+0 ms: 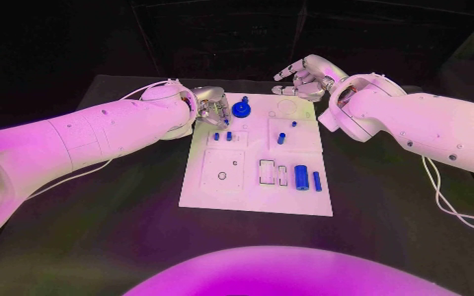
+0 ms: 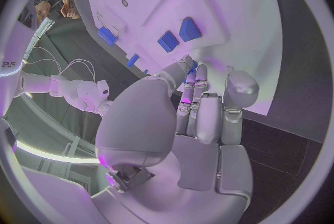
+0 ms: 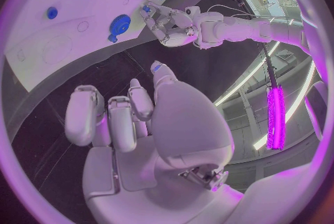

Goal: Assemble the parts on the task board

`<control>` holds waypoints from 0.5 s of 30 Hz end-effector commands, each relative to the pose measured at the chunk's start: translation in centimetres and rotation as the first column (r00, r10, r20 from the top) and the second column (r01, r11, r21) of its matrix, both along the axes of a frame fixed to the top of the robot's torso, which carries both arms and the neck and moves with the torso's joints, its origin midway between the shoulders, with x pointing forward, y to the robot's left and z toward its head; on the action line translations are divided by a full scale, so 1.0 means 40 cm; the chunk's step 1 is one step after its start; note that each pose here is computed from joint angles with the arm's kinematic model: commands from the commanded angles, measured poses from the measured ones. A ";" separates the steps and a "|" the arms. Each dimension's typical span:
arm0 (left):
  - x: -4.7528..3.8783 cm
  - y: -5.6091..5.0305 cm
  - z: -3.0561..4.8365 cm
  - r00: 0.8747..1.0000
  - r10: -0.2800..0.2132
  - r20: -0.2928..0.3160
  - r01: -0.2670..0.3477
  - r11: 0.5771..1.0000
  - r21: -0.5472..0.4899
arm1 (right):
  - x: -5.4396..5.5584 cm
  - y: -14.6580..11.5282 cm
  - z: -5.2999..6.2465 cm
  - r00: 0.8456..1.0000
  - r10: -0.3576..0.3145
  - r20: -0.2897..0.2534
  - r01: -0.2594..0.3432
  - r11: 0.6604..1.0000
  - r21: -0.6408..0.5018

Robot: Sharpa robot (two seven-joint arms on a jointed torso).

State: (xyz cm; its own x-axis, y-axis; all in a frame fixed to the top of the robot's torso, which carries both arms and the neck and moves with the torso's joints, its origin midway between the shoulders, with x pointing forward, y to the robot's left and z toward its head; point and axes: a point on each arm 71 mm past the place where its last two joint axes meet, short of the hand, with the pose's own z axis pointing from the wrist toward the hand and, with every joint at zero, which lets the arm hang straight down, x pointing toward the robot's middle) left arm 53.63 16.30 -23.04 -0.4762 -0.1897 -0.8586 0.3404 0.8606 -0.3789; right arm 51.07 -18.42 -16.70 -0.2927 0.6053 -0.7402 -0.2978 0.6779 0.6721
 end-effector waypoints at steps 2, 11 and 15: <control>-0.002 0.002 -0.007 1.000 -0.002 -0.018 0.002 1.000 0.016 | -0.001 0.004 0.003 1.000 0.008 0.001 -0.008 1.000 0.003; -0.001 0.000 -0.008 1.000 -0.004 -0.021 0.005 1.000 0.017 | -0.001 0.003 0.002 1.000 0.007 0.000 -0.007 1.000 0.002; -0.001 0.002 -0.008 1.000 -0.002 -0.021 0.003 1.000 0.018 | -0.001 0.003 0.002 1.000 0.008 -0.002 -0.008 1.000 0.001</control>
